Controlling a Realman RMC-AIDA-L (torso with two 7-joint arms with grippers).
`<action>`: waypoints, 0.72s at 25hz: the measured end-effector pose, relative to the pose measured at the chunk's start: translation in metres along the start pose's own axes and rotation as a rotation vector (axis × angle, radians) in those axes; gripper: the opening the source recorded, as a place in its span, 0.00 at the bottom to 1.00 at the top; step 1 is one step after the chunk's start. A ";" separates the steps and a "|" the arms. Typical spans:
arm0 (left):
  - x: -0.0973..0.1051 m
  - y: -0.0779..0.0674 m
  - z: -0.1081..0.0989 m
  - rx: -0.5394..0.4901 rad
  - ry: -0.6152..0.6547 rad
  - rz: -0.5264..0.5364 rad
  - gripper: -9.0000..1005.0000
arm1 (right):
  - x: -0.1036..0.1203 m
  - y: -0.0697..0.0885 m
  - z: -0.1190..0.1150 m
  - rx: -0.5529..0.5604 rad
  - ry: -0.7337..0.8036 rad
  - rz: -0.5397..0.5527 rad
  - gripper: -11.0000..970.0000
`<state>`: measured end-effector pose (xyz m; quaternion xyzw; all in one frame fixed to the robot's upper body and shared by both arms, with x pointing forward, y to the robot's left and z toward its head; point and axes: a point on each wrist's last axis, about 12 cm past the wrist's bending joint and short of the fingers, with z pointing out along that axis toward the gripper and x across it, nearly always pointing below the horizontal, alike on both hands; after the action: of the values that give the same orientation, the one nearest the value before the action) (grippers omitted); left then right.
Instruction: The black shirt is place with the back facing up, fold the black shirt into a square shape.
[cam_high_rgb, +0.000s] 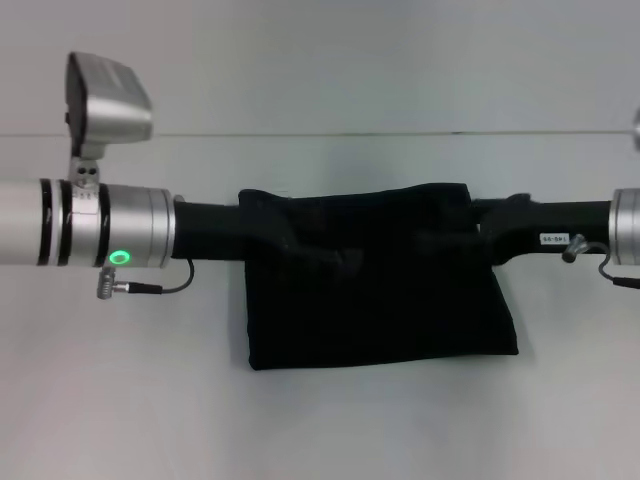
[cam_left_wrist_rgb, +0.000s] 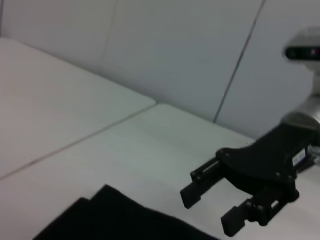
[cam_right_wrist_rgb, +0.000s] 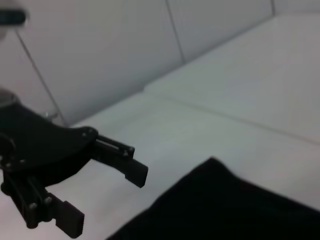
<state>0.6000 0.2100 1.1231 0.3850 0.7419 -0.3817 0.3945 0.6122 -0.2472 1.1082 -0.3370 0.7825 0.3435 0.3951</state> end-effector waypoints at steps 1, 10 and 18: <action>0.000 -0.001 0.002 0.006 0.016 0.010 0.92 | -0.002 0.000 0.001 -0.002 0.018 -0.003 0.70; -0.005 -0.002 0.011 0.007 0.064 0.056 0.92 | -0.013 -0.002 0.001 0.002 0.048 -0.020 0.72; -0.005 0.002 0.012 -0.021 0.078 0.062 0.93 | -0.015 -0.003 0.001 0.007 0.054 -0.030 0.87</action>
<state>0.6067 0.1992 1.1222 0.4180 0.7484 -0.3462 0.3812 0.6220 -0.2440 1.1192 -0.3565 0.7890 0.3253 0.3801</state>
